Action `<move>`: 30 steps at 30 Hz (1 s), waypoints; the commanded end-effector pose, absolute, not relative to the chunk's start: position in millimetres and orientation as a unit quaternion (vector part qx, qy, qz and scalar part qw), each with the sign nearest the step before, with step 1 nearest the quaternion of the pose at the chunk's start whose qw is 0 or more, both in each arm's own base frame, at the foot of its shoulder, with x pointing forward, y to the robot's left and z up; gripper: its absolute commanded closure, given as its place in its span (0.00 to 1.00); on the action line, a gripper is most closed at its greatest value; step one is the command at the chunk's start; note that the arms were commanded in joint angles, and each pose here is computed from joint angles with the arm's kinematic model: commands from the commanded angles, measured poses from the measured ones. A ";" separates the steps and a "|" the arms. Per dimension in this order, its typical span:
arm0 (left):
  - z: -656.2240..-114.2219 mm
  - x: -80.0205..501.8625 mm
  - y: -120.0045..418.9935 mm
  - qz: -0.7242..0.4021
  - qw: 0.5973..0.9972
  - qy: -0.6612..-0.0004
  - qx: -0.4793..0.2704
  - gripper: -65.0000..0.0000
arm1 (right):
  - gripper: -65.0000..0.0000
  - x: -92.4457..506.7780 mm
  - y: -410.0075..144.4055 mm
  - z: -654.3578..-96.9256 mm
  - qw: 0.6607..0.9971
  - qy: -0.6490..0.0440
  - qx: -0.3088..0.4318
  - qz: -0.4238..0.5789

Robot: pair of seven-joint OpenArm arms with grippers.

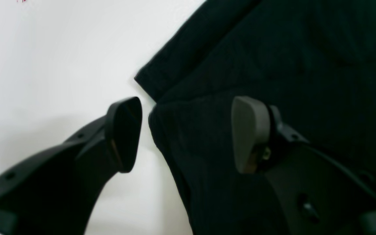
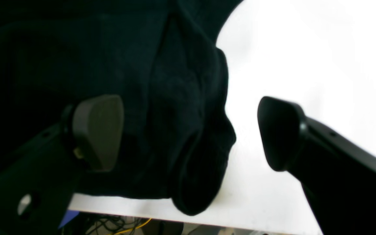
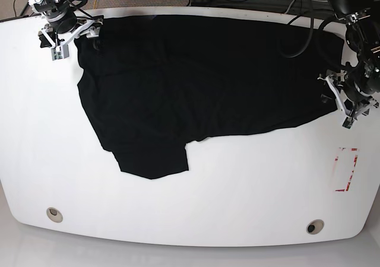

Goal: Layout the t-shirt on the table in an organized manner, then fold the t-shirt properly
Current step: 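Pinch the shirt's side edge with the left gripper and tug it outward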

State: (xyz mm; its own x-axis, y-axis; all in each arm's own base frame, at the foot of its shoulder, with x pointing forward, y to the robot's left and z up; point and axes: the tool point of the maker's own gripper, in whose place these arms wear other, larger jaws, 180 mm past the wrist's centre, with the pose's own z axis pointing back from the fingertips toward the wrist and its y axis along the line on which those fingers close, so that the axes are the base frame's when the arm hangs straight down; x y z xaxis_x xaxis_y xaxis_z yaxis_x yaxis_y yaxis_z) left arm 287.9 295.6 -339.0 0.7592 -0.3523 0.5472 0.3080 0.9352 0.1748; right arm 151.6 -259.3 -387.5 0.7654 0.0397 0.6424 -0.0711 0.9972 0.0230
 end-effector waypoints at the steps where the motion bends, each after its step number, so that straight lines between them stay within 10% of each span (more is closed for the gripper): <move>1: -320.2 305.0 304.2 -0.175 0.928 -0.326 0.053 0.36 | 0.06 155.9 -261.7 -379.0 0.934 -0.356 0.019 0.035; 30: -388.4 323.9 343.0 -0.055 0.955 -0.290 -0.024 0.37 | 0.06 157.0 -261.1 -379.0 0.933 -0.357 0.020 0.035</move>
